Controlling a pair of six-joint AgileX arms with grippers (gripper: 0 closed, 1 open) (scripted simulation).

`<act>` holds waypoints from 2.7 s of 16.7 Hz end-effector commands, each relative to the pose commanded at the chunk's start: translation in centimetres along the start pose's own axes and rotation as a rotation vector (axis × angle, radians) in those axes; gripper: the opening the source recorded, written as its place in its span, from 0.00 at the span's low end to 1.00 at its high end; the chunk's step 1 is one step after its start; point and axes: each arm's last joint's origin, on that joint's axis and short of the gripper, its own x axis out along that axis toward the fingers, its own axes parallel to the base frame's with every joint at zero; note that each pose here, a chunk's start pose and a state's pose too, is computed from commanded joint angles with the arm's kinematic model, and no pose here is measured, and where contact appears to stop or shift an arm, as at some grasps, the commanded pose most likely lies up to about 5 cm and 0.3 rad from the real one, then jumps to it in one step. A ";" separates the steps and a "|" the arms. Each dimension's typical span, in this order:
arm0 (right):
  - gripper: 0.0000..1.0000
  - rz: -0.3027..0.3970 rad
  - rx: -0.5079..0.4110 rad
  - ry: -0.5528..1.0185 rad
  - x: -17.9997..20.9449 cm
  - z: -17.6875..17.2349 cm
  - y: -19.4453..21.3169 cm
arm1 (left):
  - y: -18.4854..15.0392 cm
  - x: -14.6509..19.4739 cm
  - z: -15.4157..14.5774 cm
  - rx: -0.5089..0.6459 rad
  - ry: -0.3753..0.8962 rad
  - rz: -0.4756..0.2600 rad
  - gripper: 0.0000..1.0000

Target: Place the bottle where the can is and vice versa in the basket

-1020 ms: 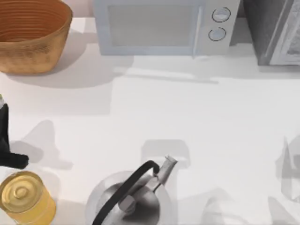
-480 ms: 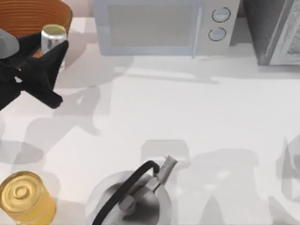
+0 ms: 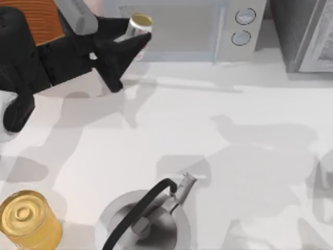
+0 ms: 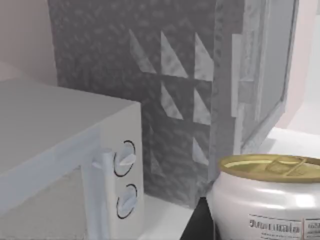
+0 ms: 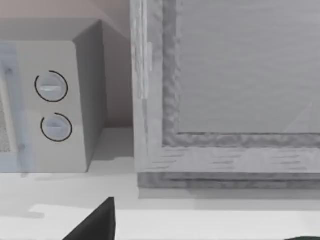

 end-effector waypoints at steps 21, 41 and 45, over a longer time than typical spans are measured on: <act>1.00 0.000 0.000 0.000 0.0 0.0 0.0 | 1.9 9.7 -19.6 -0.017 0.008 -0.521 0.00; 1.00 0.000 0.000 0.000 0.0 0.0 0.0 | 1.9 9.7 -19.6 -0.017 0.008 -0.521 1.00; 1.00 0.000 0.000 0.000 0.0 0.0 0.0 | 2.0 9.6 -19.6 -0.017 0.008 -0.517 1.00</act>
